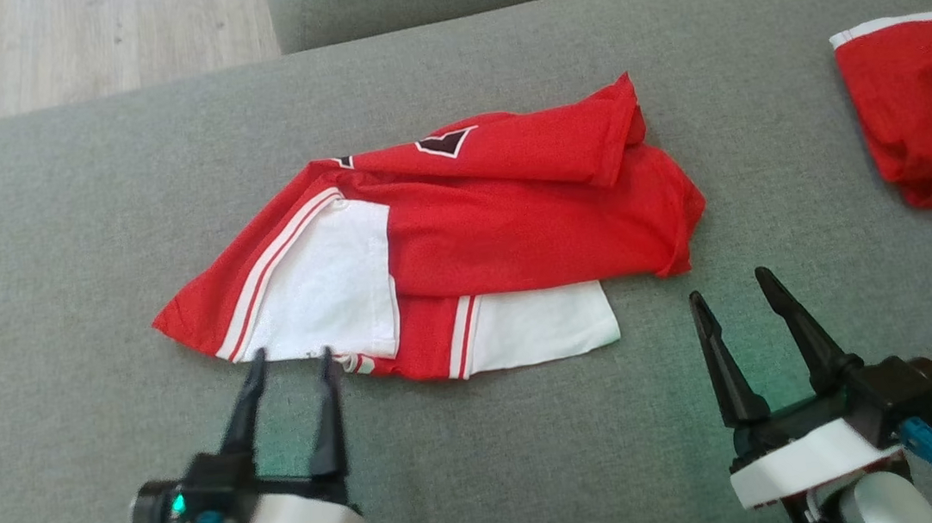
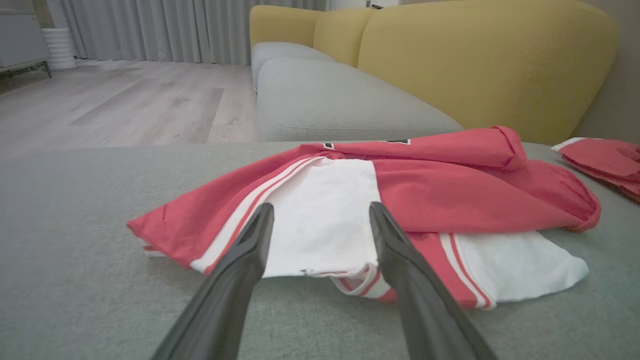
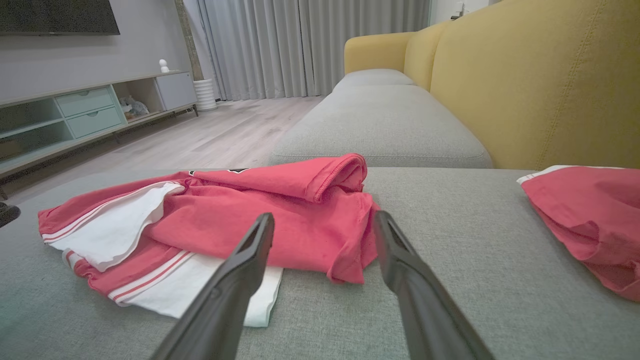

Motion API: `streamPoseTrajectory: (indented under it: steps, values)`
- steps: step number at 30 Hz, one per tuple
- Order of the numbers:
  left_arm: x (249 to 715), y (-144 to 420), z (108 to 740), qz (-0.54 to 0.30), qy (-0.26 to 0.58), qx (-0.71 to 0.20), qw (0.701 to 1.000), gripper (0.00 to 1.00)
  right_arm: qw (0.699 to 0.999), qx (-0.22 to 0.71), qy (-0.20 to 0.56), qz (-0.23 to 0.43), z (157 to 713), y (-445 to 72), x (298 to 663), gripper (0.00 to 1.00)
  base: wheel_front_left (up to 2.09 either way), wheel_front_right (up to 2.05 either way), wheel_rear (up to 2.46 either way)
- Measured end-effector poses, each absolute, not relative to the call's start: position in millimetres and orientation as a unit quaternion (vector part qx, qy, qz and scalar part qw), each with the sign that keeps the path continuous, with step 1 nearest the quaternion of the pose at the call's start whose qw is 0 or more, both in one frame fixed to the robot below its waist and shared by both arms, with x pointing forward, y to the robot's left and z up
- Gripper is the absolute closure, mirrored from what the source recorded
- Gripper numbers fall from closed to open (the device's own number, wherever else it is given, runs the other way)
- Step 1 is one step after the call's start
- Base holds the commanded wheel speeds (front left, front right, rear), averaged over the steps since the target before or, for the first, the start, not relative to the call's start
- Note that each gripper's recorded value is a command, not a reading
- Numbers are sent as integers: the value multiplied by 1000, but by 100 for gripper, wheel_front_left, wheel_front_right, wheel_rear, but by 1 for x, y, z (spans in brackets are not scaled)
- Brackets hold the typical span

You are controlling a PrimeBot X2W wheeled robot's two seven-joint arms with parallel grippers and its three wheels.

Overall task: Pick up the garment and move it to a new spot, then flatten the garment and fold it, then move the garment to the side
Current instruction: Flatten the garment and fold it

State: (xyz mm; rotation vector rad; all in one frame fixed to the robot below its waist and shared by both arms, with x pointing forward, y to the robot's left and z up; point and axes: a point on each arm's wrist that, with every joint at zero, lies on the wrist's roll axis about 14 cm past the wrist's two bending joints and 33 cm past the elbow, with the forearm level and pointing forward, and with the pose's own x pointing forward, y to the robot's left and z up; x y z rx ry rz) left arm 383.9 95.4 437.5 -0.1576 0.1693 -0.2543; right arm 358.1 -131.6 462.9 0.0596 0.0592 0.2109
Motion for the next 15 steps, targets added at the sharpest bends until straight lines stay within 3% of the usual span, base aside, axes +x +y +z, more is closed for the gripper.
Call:
streamPoseTrajectory:
  steps: [9, 15]
  values:
    - [383, 51, 415, -214, 103, 12, 971, 0, 994, 29, 35, 103, 459, -133, 364, 0, 0, 0, 0]
    - [392, 45, 395, -230, 132, 89, 960, 0, 994, 29, 41, 96, 455, -138, 362, 0, 0, 0, 0]
